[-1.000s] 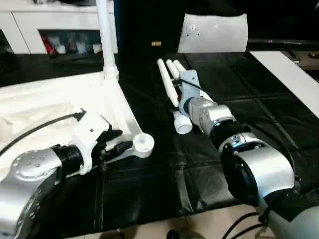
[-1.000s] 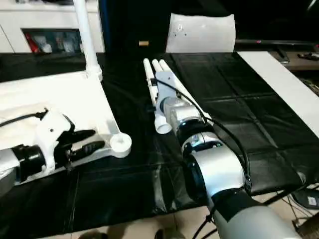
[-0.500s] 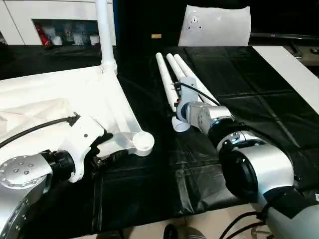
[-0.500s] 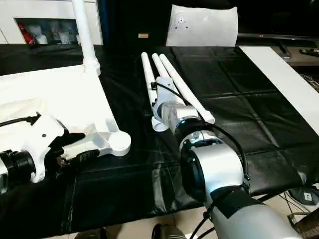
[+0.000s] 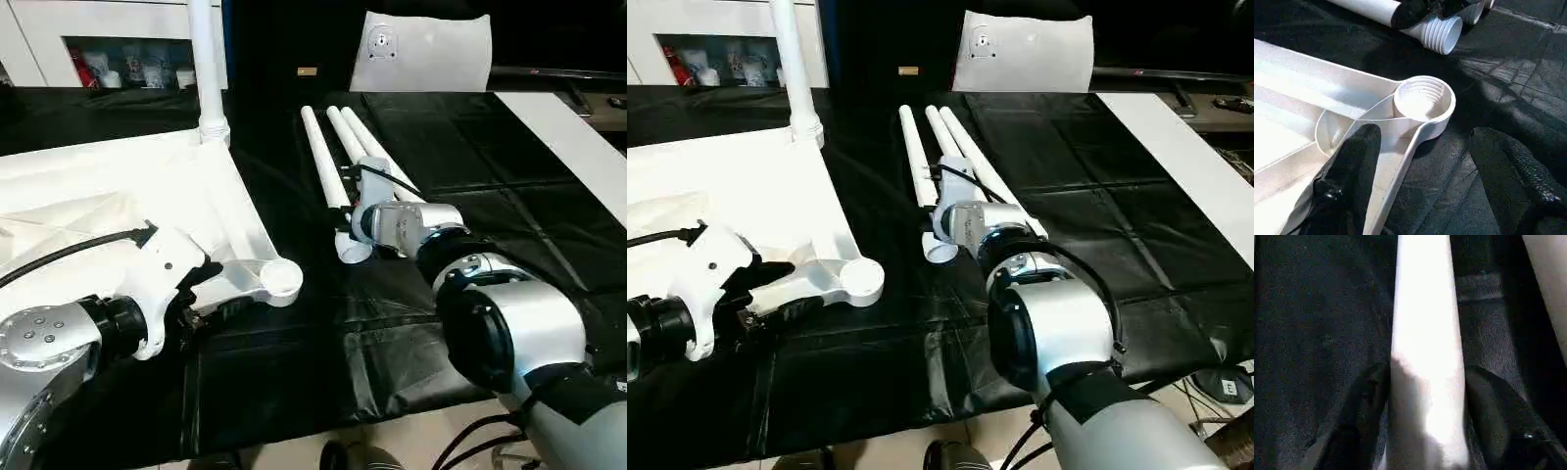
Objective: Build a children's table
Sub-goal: Pick table leg
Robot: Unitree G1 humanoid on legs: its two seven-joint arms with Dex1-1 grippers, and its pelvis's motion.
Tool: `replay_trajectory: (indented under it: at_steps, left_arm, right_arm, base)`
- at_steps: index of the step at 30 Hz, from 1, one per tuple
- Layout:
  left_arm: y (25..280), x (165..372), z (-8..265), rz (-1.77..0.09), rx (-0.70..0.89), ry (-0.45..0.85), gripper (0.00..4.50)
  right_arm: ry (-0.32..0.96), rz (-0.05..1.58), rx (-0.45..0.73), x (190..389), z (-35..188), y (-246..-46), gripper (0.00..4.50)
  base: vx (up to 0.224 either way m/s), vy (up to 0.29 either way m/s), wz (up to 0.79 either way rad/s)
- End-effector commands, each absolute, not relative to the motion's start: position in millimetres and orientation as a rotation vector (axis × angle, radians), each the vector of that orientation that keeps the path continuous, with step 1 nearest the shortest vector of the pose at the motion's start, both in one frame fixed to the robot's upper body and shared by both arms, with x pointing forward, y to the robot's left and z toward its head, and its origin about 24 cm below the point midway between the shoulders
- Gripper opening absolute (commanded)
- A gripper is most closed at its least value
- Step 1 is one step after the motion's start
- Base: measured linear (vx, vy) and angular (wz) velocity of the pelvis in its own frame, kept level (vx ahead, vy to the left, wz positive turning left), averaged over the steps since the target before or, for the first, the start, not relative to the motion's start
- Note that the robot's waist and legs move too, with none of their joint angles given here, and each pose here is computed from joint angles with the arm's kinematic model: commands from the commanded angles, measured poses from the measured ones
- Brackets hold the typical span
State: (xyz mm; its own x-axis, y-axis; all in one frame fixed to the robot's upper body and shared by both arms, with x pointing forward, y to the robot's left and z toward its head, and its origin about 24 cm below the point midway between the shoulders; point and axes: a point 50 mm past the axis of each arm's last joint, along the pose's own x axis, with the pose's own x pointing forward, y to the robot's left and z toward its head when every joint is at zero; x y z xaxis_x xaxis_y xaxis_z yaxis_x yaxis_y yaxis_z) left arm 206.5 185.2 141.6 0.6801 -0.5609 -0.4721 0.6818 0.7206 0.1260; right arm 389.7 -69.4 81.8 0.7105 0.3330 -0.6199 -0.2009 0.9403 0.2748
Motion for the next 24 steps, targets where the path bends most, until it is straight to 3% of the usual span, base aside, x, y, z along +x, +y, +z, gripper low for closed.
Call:
replay_trajectory:
  at_steps: [1,5,12,18,20,24]
  left_arm:
    - [180.8,205.0,146.1,-0.723,0.325,0.405,3.42]
    - [180.0,206.9,146.3,-0.72,0.325,0.403,3.42]
    - [180.5,210.1,145.0,-0.696,0.332,0.389,3.42]
    - [180.2,220.2,140.0,-0.641,0.33,0.369,3.42]
    - [178.3,231.4,140.5,-0.606,0.315,0.327,3.42]
    - [178.1,247.5,142.9,-0.555,0.267,0.285,3.42]
  right_arm:
    - [0.772,0.282,0.204,385.6,72.9,-74.3,2.22]
    - [0.76,0.286,0.207,387.3,76.1,-75.4,1.96]
    - [0.726,0.311,0.217,389.2,78.8,-74.7,1.9]
    - [0.59,0.325,0.257,397.9,91.8,-77.7,1.89]
    - [0.48,0.351,0.284,404.0,104.7,-79.4,1.89]
    - [0.392,0.368,0.359,408.7,118.5,-80.6,1.89]
  base:
    - [0.0,0.0,0.0]
    - [0.0,0.0,0.0]
    - [0.0,0.0,0.0]
    - [0.0,0.0,0.0]
    - [0.0,0.0,0.0]
    - [0.0,0.0,0.0]
